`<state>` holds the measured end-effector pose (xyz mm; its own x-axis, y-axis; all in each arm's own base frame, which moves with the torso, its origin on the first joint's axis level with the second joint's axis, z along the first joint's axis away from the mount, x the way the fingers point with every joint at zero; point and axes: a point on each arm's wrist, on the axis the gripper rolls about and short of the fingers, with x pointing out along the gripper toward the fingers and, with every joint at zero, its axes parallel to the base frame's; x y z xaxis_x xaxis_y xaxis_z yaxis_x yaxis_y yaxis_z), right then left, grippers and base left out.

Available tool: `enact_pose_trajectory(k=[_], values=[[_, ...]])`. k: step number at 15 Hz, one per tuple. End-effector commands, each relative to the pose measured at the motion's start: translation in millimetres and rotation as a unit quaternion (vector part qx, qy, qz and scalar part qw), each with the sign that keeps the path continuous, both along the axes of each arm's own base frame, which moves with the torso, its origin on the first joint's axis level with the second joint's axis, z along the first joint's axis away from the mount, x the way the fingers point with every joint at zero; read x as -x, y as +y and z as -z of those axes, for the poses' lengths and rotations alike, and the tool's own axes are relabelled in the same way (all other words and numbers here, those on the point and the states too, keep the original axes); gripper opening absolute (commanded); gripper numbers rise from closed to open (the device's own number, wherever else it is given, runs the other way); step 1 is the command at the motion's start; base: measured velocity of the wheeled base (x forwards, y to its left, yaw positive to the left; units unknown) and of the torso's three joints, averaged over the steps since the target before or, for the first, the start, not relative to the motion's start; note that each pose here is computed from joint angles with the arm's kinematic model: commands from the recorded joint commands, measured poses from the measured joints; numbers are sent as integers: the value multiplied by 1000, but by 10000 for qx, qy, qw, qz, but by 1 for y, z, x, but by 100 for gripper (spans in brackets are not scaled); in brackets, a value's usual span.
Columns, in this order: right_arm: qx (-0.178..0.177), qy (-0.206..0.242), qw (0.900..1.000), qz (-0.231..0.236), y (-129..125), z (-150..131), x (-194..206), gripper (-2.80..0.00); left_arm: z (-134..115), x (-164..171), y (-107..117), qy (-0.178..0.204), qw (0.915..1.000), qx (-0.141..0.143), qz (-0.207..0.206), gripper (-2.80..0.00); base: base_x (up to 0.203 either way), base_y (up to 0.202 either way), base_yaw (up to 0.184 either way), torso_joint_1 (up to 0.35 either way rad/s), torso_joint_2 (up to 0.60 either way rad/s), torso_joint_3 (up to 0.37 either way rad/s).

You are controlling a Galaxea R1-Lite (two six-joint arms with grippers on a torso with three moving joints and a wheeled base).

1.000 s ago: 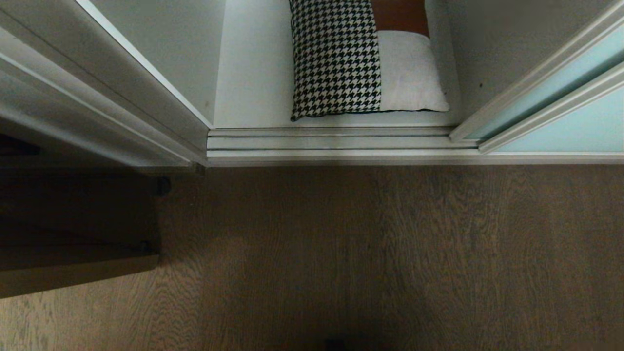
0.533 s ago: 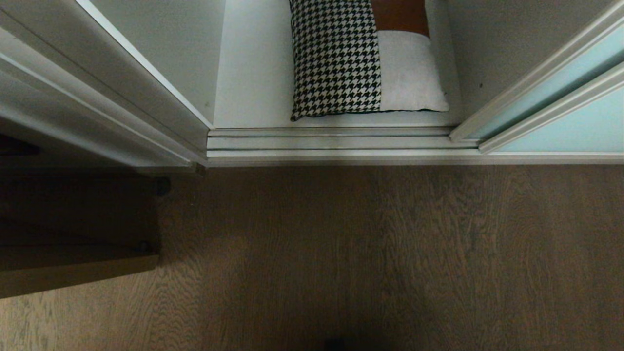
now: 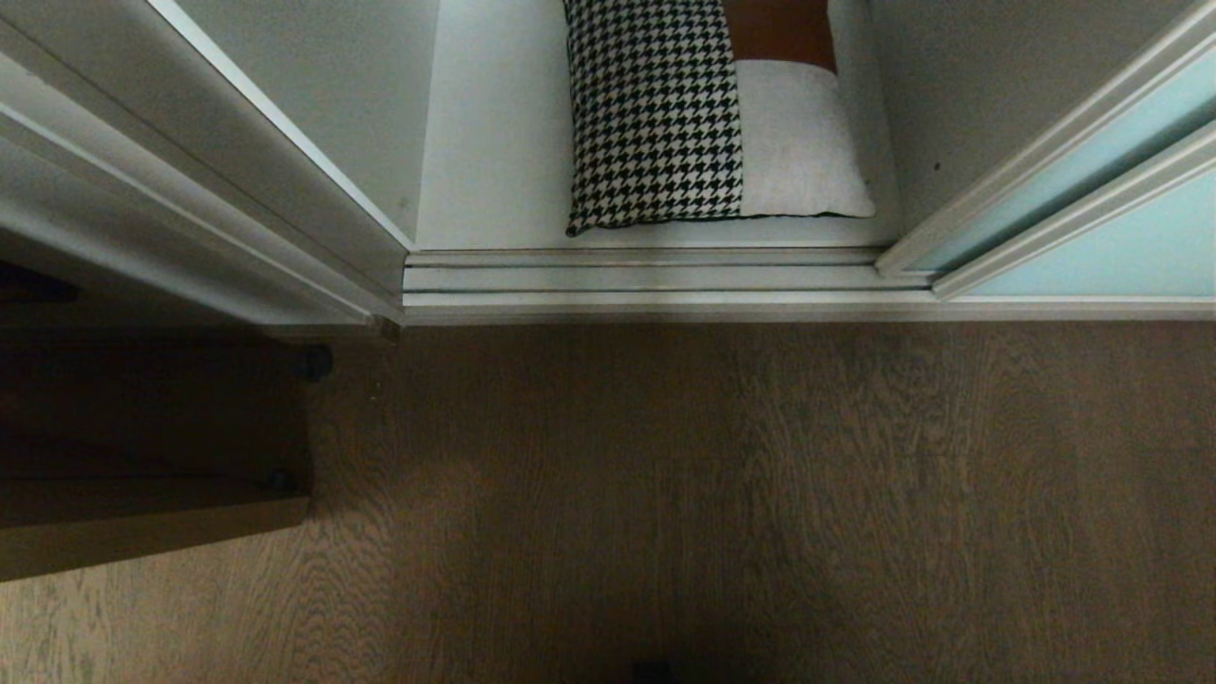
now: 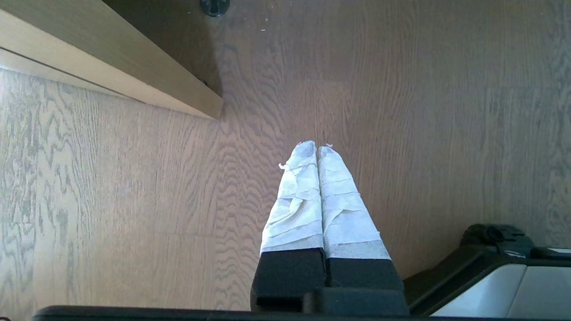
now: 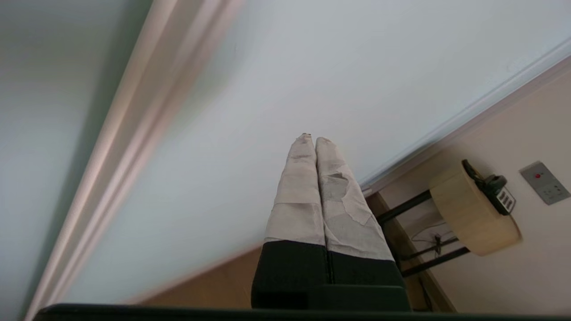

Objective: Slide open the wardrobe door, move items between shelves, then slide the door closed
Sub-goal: Close the door

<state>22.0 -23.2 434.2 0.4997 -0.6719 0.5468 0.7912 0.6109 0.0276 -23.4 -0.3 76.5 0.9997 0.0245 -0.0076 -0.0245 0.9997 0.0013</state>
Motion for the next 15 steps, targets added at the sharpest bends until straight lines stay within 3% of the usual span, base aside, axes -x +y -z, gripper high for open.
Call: enact_pose_trajectory(k=[1,9,15], values=[[95,-117,9999,65,10,11,13,-280,0,0,0,1,10000,-1,-3,-280,0,0,0,0,0,0],[72,-376,9905,1320,-32,5,-19,-280,0,0,0,1,10000,-1,-8,-280,0,0,0,0,0,0],[-192,-314,9877,1523,-78,7,-49,-280,0,0,0,1,10000,-1,-4,-280,0,0,0,0,0,0]])
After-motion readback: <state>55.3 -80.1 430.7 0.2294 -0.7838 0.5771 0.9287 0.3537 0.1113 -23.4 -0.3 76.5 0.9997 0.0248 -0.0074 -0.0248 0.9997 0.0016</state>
